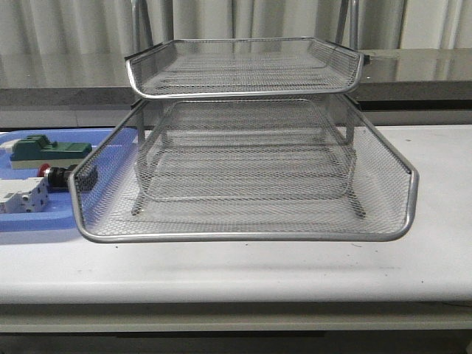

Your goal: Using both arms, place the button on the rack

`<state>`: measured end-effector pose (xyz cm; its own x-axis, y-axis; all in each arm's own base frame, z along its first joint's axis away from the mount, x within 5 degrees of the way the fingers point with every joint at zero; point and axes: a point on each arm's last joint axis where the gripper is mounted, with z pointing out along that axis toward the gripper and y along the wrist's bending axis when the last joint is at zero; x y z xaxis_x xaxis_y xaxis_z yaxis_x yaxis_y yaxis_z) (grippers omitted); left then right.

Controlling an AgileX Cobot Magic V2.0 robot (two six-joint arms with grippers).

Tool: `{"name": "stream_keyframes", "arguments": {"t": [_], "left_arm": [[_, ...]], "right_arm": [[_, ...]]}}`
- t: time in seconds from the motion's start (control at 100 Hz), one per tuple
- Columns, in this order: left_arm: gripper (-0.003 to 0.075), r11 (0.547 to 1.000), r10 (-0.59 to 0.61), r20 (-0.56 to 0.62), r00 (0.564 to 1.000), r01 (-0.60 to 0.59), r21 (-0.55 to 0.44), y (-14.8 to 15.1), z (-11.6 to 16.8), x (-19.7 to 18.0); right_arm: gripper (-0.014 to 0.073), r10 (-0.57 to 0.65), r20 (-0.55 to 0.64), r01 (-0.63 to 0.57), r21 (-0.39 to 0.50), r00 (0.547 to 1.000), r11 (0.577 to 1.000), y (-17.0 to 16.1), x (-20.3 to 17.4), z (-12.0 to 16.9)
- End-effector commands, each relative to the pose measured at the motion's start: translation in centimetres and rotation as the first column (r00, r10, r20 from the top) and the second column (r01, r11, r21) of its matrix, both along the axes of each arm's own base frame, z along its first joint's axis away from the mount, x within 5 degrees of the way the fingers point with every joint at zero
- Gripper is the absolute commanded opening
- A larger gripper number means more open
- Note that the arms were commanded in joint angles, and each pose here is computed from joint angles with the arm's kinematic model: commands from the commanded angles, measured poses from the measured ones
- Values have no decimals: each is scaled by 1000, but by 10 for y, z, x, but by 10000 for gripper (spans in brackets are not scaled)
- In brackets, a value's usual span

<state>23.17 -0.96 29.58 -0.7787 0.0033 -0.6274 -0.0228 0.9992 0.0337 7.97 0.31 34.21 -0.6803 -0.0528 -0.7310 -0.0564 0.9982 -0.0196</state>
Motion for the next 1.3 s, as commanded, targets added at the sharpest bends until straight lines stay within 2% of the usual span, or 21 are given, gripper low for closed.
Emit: {"name": "stream_keyframes", "arguments": {"t": [0.0,0.16,0.21,0.26,0.52,0.75,0.85,0.98,1.11,1.29], "left_arm": [[185,1000,-22,86,996,21,2,-1,17,3],[516,1000,-30,90,996,29,10,-1,17,3],[585,1000,-30,90,996,29,10,-1,17,3],[617,1000,-30,90,996,29,10,-1,17,3],[619,999,-23,127,992,28,-37,-4,19,6],[619,988,-143,165,976,132,78,-6,48,33],[619,976,-198,119,973,184,119,-9,58,59],[619,943,-302,55,952,290,166,-14,69,96],[619,898,-403,12,915,393,199,-22,67,138],[619,803,-534,-104,839,541,250,-35,56,184]], "right_arm": [[-71,-6,87,7,-8,996,1000,-1,2,13],[-71,-6,87,7,-8,996,1000,-1,2,13],[-71,-6,87,7,-8,996,1000,-1,2,13],[-71,-6,87,7,-8,996,1000,-1,2,13],[-71,-6,87,7,-8,996,1000,-1,2,13],[-71,-6,87,7,-8,996,1000,-1,2,13],[-71,-6,87,7,-8,996,1000,-1,2,13],[-71,-6,87,7,-8,996,1000,-1,2,13],[-71,-6,87,7,-8,996,1000,-1,2,13],[-71,-6,87,7,-8,996,1000,-1,2,13]]}}
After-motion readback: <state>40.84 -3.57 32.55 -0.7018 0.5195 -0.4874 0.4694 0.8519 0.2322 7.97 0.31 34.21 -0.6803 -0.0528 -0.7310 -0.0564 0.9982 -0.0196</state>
